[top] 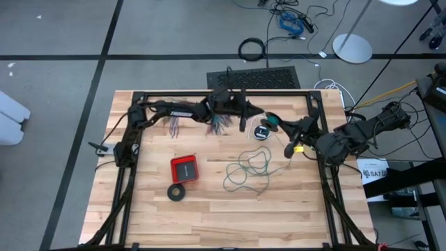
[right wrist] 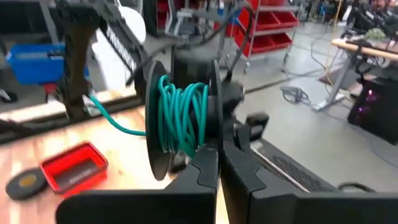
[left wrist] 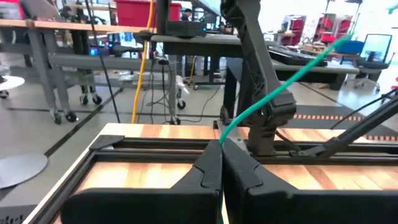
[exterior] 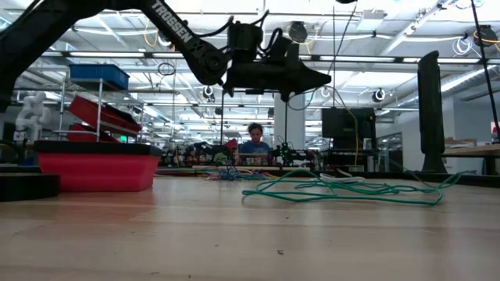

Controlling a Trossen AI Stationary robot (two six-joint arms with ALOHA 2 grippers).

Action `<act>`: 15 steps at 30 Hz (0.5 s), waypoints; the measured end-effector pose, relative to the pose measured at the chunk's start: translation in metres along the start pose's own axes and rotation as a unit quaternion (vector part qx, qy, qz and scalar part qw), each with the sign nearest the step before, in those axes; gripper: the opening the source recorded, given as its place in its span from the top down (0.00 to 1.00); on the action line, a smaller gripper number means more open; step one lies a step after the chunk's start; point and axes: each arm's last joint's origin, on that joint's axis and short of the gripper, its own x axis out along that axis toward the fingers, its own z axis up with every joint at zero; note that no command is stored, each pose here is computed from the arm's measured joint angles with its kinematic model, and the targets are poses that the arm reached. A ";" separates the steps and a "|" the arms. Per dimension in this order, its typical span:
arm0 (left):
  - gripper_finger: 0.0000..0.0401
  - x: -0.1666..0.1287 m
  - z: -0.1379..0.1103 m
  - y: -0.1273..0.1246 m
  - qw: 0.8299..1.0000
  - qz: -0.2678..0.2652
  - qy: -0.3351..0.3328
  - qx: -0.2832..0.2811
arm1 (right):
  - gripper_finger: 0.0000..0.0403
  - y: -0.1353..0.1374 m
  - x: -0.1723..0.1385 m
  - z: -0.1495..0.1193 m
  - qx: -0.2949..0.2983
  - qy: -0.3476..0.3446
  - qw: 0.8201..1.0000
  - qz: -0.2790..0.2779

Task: Coil cords
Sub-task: Coil the green wire onto the spool

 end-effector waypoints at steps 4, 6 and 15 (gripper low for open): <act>1.00 -0.001 0.005 0.007 1.000 -0.010 0.007 -0.004 | 1.00 -0.004 0.001 -0.007 -0.016 0.024 0.999 -0.015; 1.00 0.002 0.009 0.007 1.000 -0.013 0.012 0.000 | 1.00 -0.007 0.003 -0.010 -0.027 0.035 0.999 -0.025; 1.00 0.006 0.027 0.015 0.999 -0.014 0.042 0.015 | 1.00 -0.021 0.010 -0.028 -0.060 0.128 0.989 -0.050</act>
